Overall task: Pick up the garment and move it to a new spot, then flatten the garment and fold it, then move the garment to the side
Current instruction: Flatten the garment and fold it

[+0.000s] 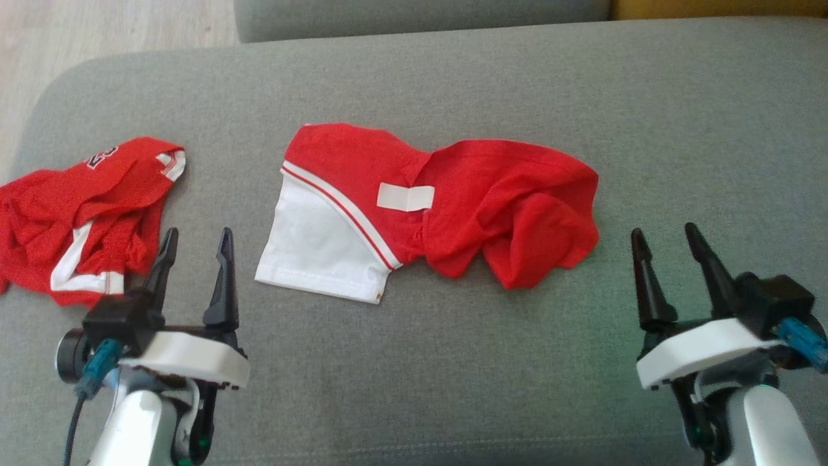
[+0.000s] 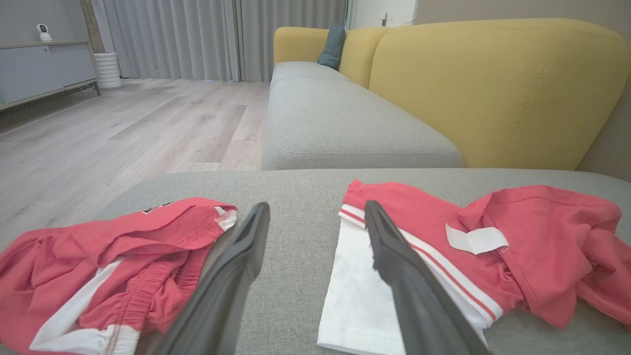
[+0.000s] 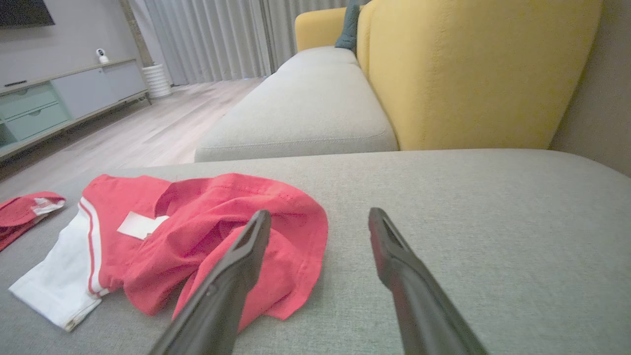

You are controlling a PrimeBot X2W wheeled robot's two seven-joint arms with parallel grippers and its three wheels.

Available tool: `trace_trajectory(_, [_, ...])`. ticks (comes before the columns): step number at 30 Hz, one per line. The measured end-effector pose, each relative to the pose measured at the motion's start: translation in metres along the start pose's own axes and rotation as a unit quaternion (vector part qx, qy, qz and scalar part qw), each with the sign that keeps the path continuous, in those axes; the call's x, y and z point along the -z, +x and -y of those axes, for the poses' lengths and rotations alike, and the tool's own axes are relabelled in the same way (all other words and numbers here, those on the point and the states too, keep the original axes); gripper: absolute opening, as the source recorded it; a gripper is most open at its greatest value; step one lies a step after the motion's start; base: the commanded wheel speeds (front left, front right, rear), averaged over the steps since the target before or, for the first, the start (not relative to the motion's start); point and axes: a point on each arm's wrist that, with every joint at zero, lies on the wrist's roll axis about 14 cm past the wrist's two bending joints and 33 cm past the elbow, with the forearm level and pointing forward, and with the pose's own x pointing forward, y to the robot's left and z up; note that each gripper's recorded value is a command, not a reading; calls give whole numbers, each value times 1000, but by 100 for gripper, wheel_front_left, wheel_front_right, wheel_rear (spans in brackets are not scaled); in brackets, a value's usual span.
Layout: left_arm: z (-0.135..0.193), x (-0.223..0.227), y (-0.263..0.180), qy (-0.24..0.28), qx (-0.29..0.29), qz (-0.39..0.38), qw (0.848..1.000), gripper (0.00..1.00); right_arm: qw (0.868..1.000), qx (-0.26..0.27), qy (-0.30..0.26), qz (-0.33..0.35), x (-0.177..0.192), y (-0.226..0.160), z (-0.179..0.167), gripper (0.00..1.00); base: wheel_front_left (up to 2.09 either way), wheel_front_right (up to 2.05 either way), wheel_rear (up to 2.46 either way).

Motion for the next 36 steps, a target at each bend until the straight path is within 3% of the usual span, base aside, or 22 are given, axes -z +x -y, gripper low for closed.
trace_trajectory(6, [0,6,7,0,-3,-6,1000,100,996,-56,-10,-65,22,21,-20,100,0,0,0])
trace_trajectory(12, [-1,-4,32,-8,-5,15,1000,100,981,-159,-69,-92,4,78,-59,100,0,0,0])
trace_trajectory(21, [-12,10,46,-12,-20,0,1000,100,932,-249,-168,-205,31,134,-84,100,0,0,0])
trace_trajectory(25, [-17,14,49,-3,-23,-6,1000,100,907,-269,-176,-272,58,136,-85,100,0,0,0])
trace_trajectory(30, [-17,21,49,-2,-21,-15,1000,100,889,-274,-166,-326,74,131,-78,100,0,0,0])
trace_trajectory(31, [-16,22,50,-3,-21,-16,1000,100,888,-276,-159,-331,75,130,-79,80,0,0,0])
trace_trajectory(32, [-15,22,50,-4,-17,-16,1000,100,887,-278,-152,-337,76,128,-79,29,0,0,0])
trace_trajectory(33, [-14,23,51,-3,-16,-17,1000,100,886,-279,-144,-340,76,127,-78,0,0,0,0])
trace_trajectory(36, [-13,23,52,-2,-16,-16,1000,100,884,-280,-128,-352,77,122,-76,0,0,0,0])
